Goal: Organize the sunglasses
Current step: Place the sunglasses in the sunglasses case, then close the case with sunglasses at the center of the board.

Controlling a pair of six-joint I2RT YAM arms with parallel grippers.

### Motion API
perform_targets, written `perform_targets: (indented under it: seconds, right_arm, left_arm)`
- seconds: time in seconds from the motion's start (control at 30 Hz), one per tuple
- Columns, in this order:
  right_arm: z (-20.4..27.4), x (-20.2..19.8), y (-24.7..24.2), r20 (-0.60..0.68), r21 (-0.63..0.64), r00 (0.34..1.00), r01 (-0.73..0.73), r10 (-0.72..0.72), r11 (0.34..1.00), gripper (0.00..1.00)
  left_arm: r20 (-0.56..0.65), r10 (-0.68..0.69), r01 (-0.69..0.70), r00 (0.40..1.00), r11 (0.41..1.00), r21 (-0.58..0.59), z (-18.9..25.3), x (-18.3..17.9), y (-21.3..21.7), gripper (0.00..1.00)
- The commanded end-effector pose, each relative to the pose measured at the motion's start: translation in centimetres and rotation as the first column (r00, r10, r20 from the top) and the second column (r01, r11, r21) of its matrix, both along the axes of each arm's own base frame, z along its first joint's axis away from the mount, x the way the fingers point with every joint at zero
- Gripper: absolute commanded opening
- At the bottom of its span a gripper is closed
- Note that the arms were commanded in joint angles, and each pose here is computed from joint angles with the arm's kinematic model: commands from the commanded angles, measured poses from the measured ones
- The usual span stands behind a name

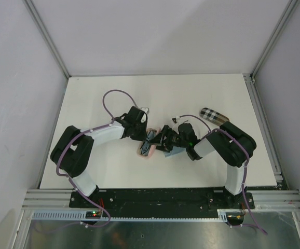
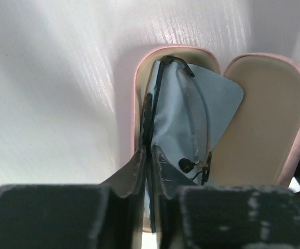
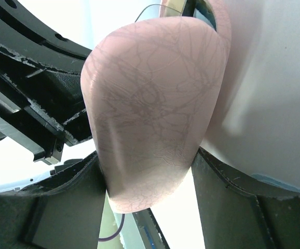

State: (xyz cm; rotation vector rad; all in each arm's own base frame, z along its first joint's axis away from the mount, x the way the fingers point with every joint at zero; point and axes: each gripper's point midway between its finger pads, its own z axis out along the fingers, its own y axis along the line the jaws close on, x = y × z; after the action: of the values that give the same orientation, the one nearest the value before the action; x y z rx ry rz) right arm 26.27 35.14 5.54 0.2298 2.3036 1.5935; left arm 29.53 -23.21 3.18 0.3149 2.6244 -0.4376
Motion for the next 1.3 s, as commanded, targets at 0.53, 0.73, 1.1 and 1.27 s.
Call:
perform_targets:
  seconds: [0.53,0.73,1.1,1.27]
  right_arm:
    - [0.7,1.0,-0.8,0.041,-0.089,0.999,-0.012,0.016,0.996,0.57]
    - [0.2,1.6,-1.6,0.039,-0.224,0.997,-0.049,0.06,0.973,0.57]
    - [-4.4,2.1,-3.1,-0.075,-0.523,0.989,-0.149,0.129,0.839,0.58]
    - [-5.9,2.6,-3.4,-0.114,-0.605,0.984,-0.176,0.134,0.776,0.56]
  left_arm:
    - [0.093,0.049,-0.033,0.994,0.985,-0.171,6.5,1.0,0.9,0.41]
    - [0.101,0.098,-0.074,0.99,0.973,-0.219,7.0,1.3,2.8,0.37]
    - [0.054,0.137,-0.113,0.989,0.944,-0.311,2.9,0.5,2.9,0.27]
    - [0.052,0.126,-0.101,0.991,0.934,-0.342,2.0,0.6,2.3,0.26]
